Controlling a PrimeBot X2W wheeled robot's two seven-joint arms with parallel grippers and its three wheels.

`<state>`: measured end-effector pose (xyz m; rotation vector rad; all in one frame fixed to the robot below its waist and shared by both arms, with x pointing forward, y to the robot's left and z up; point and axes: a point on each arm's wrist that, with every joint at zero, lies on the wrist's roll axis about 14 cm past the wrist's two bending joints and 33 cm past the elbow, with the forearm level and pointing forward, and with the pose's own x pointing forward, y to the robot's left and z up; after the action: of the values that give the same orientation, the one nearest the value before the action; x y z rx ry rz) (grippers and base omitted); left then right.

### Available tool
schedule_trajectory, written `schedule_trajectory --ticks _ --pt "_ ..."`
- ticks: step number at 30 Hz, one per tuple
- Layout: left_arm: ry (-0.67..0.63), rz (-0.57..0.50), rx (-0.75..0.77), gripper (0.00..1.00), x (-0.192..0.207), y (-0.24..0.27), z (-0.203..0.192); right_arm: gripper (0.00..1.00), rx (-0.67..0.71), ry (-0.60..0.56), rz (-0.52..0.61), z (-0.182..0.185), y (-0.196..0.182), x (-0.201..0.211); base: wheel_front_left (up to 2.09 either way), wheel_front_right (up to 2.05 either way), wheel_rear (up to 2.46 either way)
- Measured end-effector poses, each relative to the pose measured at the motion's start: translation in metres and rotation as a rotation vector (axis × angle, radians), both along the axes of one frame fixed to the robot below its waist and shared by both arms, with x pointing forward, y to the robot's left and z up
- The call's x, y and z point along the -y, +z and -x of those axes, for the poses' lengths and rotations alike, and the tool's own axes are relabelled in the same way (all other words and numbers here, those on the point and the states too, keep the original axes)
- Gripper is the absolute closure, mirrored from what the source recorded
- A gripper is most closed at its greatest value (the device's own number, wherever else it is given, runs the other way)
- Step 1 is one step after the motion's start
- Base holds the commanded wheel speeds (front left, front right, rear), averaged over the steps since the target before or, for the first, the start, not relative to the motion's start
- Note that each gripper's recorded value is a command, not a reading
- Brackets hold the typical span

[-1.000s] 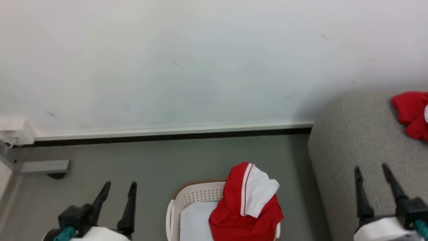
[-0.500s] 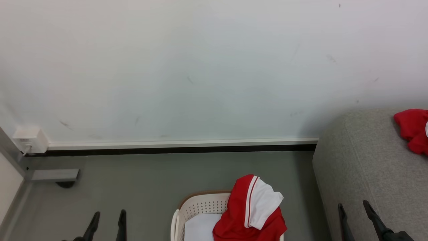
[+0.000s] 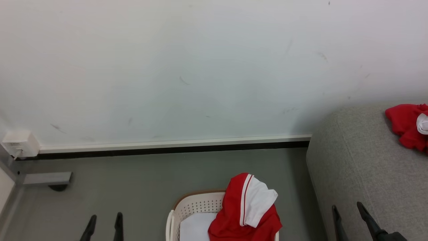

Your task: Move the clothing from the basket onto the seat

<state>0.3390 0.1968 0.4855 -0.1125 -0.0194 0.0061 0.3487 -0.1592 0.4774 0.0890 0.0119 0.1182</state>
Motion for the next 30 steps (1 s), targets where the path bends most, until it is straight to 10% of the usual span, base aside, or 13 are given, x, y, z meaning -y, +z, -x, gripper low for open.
schedule_trajectory --ticks 30 --pt "-0.355 -0.051 -0.042 0.0 0.082 -0.046 -0.147 0.0 0.045 -0.032 0.029 -0.091 0.0 0.016 0.0 0.0 0.0"
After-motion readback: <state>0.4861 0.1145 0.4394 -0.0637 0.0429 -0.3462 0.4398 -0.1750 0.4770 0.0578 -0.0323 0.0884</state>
